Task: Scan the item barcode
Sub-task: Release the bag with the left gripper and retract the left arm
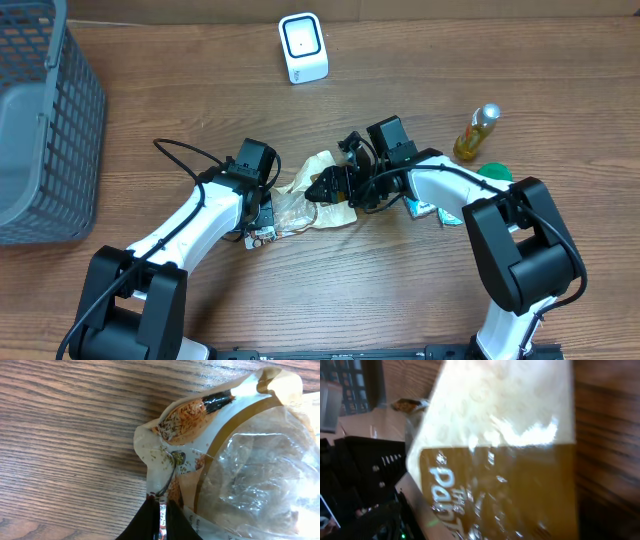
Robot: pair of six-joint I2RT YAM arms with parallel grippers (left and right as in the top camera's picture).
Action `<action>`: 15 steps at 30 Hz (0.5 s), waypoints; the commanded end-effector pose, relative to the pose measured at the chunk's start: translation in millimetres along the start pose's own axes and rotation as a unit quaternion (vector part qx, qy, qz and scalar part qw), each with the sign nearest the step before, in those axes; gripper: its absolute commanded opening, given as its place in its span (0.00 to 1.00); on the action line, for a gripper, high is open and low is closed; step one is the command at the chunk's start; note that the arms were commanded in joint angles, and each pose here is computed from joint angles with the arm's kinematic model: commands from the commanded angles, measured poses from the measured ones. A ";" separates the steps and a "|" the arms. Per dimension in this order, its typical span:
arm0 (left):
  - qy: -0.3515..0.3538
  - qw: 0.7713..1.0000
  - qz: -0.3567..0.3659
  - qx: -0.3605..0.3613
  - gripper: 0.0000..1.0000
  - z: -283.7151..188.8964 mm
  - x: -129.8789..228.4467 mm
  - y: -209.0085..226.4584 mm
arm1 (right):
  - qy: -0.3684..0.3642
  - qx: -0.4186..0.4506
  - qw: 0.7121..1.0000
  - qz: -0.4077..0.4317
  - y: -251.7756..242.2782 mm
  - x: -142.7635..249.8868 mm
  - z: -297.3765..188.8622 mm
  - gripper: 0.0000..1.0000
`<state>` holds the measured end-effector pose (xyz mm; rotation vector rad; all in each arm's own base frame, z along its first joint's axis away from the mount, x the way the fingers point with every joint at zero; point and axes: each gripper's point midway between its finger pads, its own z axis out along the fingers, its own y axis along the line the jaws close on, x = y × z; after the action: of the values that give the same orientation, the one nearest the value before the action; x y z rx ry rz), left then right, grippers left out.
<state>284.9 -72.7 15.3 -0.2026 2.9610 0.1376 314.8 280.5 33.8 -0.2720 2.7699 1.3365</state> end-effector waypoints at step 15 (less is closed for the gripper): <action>0.007 1.000 -0.007 -0.006 0.12 4.2 2.8 4.0 | 0.001 0.052 0.994 -0.095 28.1 23.3 48.8 0.79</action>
<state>284.9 -69.6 15.6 -0.2066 2.9581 0.1583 285.1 332.0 24.7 -0.5041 2.7335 1.1912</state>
